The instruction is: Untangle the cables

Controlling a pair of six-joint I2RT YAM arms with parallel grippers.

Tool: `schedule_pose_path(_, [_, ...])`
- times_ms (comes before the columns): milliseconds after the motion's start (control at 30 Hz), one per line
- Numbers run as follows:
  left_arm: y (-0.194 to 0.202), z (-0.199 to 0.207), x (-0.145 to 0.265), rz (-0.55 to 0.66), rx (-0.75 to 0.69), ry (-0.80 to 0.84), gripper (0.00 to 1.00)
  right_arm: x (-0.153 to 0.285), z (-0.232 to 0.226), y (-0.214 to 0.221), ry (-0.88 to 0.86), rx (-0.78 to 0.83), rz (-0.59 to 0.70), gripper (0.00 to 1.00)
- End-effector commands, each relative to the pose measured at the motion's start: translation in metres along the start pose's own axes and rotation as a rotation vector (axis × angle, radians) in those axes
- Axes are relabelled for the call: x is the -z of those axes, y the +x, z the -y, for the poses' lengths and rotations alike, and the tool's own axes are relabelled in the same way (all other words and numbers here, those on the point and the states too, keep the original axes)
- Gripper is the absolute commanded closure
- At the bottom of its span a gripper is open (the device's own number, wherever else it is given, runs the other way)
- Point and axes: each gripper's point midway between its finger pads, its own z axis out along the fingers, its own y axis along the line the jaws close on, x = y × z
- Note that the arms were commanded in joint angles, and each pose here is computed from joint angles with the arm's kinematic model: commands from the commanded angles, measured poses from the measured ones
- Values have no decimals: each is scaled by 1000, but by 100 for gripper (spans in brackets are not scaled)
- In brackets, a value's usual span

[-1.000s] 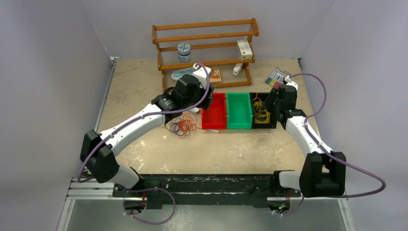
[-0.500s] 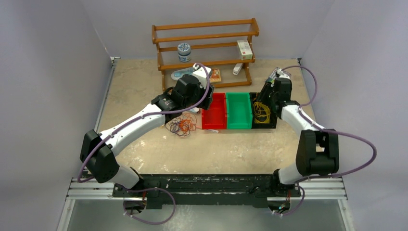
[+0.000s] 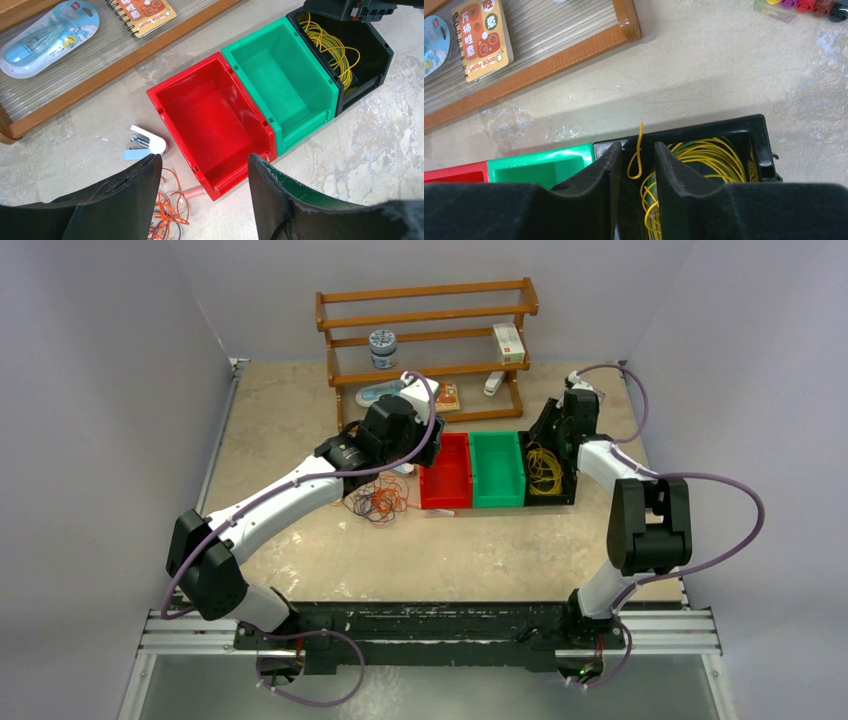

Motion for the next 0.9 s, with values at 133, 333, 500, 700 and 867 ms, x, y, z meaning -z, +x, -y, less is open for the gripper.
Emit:
schedule_pose_path(133, [-14, -2, 3, 43, -5, -12, 37, -5, -11, -23, -38, 19, 55, 75])
schedule_pose_path(333, [-13, -1, 1, 41, -3, -7, 37, -5, -9, -19, -37, 18, 52, 86])
schedule_pose_path(500, [-13, -1, 1, 40, -3, -7, 37, -3, -8, -19, -30, 23, 55, 93])
schedule_pose_path(700, [-12, -1, 0, 36, -4, -7, 37, 1, 0, -12, 4, 26, 42, 99])
schedule_pose_path(867, [-12, -1, 0, 37, -5, -4, 37, 5, 6, 0, 22, 22, 18, 100])
